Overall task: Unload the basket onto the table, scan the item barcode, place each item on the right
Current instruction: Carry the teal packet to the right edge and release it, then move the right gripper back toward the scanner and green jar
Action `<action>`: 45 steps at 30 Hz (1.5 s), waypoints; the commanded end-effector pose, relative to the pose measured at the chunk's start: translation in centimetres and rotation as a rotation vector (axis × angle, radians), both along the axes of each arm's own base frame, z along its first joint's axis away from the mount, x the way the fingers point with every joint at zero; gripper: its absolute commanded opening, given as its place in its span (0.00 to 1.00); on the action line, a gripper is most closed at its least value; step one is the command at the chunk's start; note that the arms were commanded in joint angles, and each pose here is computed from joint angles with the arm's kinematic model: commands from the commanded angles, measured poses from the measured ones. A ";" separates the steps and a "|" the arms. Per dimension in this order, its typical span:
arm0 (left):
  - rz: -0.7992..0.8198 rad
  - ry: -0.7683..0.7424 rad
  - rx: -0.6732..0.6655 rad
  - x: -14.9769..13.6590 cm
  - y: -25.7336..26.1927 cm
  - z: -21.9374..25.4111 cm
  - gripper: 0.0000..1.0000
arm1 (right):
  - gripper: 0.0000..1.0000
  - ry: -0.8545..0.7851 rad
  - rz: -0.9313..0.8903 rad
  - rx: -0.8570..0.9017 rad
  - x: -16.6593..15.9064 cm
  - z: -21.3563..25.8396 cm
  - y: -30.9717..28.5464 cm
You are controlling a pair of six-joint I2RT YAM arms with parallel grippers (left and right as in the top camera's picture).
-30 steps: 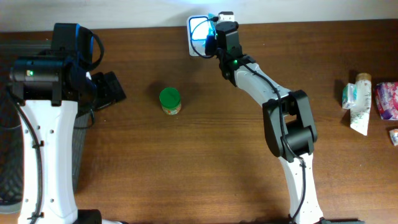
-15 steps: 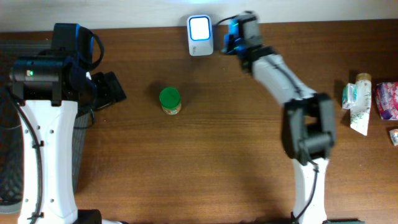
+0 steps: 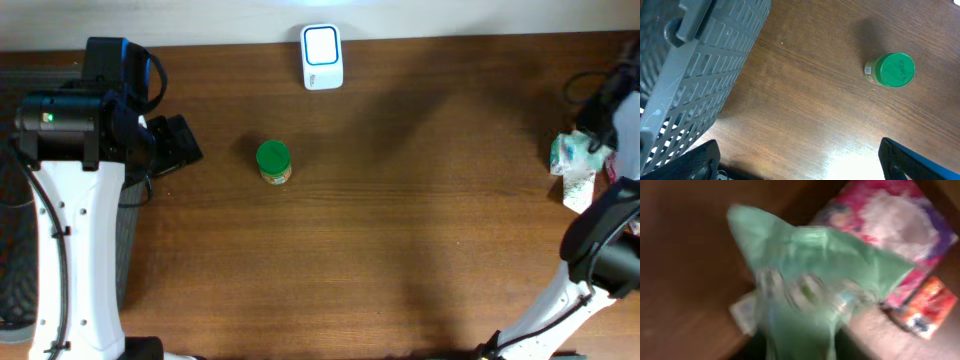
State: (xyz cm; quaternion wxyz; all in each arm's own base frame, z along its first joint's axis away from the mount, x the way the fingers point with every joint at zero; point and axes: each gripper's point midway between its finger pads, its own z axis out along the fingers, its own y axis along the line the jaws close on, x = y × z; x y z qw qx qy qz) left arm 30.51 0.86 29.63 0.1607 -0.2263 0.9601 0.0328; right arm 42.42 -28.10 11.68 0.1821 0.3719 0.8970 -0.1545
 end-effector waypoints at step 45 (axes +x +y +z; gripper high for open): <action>0.016 -0.028 -0.005 -0.2 0.1 0.7 0.99 | 0.82 -0.219 0.875 0.685 1.4 1.6 63.2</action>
